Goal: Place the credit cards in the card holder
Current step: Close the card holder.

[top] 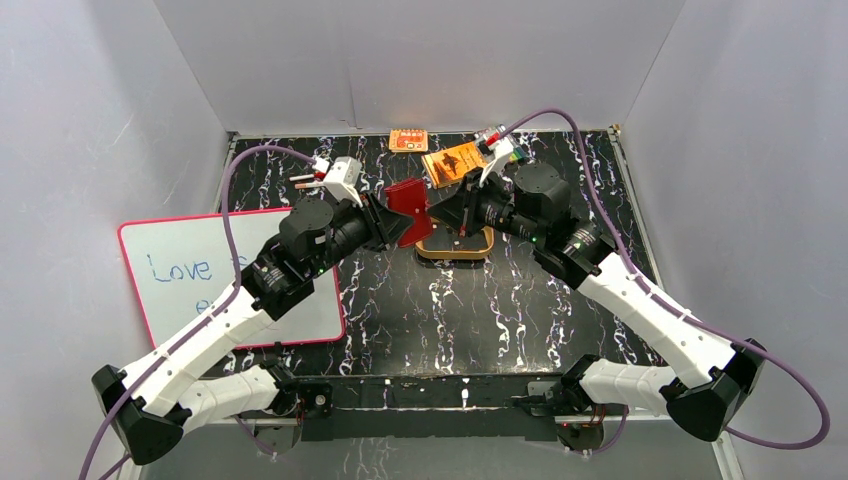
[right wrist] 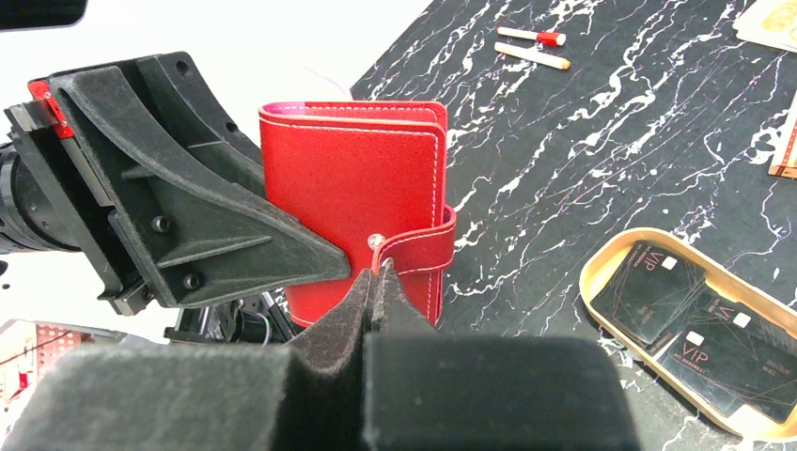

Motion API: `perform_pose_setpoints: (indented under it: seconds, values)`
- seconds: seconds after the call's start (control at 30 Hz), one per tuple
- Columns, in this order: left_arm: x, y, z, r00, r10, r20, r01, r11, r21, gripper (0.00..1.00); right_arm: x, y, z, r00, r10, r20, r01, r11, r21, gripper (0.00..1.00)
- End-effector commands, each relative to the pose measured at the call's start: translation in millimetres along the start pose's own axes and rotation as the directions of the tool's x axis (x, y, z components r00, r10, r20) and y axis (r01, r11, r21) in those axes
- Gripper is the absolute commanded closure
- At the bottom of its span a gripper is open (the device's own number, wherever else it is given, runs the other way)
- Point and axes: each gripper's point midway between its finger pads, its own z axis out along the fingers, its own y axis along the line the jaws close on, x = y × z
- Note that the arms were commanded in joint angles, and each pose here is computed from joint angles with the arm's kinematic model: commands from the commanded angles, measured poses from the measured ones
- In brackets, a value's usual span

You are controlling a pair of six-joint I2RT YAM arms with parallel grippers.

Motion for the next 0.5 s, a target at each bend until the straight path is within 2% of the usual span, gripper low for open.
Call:
perform_pose_setpoints:
  seconds: [0.0,0.47]
  values:
    - [-9.4,-6.6,-3.4,0.999,0.011,0.042,-0.012,0.999,0.036,1.00,-10.7,8.8,-3.5,0.999,-0.018,0.043,0.019,0.999,-0.034,1.00]
    - [-5.0,-6.6,-6.3,0.999,0.021,0.031,-0.023,0.999,0.049,1.00,-6.5,7.5,-7.0,0.998,-0.050,0.036,0.052,0.998,-0.037,1.00]
